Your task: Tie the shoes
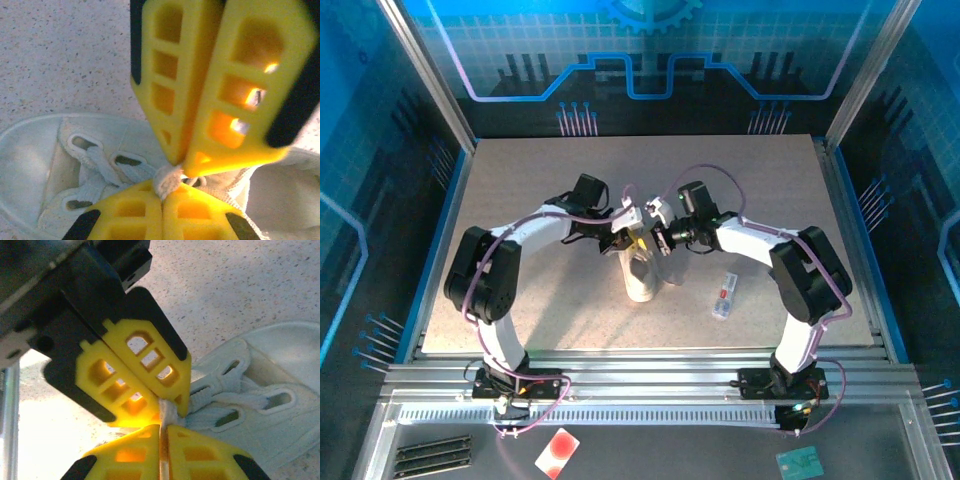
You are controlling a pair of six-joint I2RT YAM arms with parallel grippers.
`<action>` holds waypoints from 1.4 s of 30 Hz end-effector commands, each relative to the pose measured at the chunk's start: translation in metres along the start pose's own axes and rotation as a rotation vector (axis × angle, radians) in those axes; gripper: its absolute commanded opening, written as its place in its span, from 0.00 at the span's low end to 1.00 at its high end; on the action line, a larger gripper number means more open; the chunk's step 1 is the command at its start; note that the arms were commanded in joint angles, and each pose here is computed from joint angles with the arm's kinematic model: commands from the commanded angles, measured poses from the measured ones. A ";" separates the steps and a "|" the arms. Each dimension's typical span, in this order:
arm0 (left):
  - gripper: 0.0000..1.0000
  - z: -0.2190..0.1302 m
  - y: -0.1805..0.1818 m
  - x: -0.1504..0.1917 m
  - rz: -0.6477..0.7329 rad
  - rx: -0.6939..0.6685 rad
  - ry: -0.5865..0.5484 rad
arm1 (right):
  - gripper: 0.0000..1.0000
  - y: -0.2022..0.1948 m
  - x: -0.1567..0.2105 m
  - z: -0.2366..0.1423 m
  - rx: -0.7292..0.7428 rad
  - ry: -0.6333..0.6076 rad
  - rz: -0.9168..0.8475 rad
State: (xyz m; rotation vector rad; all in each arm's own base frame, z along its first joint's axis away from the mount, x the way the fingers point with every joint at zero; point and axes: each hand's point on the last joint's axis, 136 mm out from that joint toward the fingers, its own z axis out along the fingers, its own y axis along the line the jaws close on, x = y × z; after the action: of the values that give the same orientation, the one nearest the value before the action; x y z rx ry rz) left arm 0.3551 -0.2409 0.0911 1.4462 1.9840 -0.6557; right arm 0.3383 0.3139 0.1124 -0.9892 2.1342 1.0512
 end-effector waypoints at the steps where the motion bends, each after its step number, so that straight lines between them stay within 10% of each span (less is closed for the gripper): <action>1: 0.00 -0.003 0.006 -0.003 0.065 -0.107 0.012 | 0.13 0.018 -0.014 -0.017 -0.066 -0.064 -0.004; 13: 0.00 -0.007 0.001 -0.005 0.143 -0.254 -0.053 | 0.28 -0.024 -0.022 -0.040 0.039 -0.170 0.205; 29: 0.00 -0.006 -0.008 -0.012 0.139 -0.205 -0.099 | 0.52 -0.010 -0.015 -0.004 -0.222 -0.166 0.169; 42: 0.00 -0.010 -0.009 -0.017 0.119 -0.168 -0.107 | 0.43 -0.005 0.004 0.015 -0.183 -0.054 0.131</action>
State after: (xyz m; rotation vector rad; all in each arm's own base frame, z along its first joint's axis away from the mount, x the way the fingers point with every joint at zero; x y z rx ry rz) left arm 0.3500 -0.2424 0.0991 1.3899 1.8223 -0.4283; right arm 0.3448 0.3181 0.1057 -0.8494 2.0916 1.3740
